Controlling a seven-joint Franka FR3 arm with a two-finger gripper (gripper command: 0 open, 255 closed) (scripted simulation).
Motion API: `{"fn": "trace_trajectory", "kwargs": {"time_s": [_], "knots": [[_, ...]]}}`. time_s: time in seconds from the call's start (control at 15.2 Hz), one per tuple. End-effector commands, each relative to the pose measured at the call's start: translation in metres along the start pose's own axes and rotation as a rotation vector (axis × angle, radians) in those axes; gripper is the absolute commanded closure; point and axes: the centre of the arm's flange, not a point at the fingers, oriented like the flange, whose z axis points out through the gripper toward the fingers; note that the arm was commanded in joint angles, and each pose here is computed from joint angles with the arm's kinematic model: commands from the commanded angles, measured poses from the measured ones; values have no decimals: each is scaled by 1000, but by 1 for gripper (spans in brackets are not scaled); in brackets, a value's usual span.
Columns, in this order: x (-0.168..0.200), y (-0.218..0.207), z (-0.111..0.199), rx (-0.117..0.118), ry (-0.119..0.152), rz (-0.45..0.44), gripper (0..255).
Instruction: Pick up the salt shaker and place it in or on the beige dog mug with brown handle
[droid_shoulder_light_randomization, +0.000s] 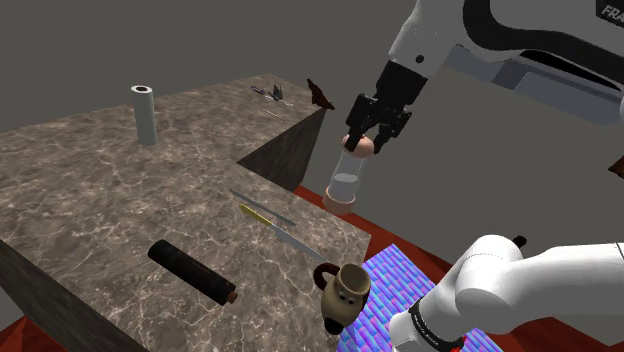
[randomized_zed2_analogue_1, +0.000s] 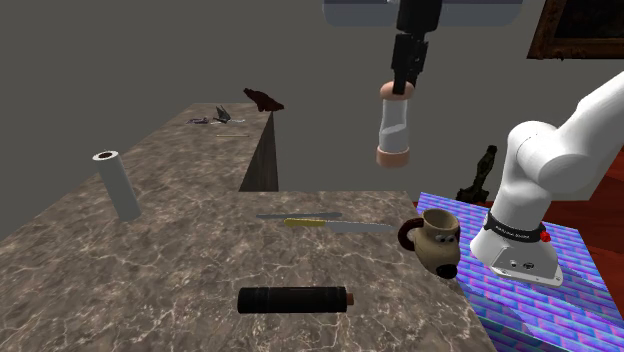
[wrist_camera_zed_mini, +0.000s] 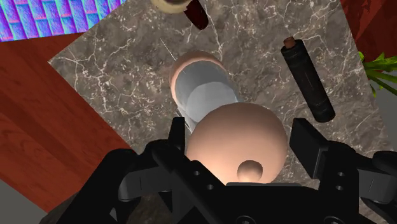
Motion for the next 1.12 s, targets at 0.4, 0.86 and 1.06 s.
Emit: {"fn": "trace_trajectory", "kwargs": {"time_s": [0.4,0.86,1.06], "knots": [[-105,-8,-13,0,-1,1,255],[-146,-9,2,0,-1,1,255],[-146,-6,18,0,-1,1,255]]}}
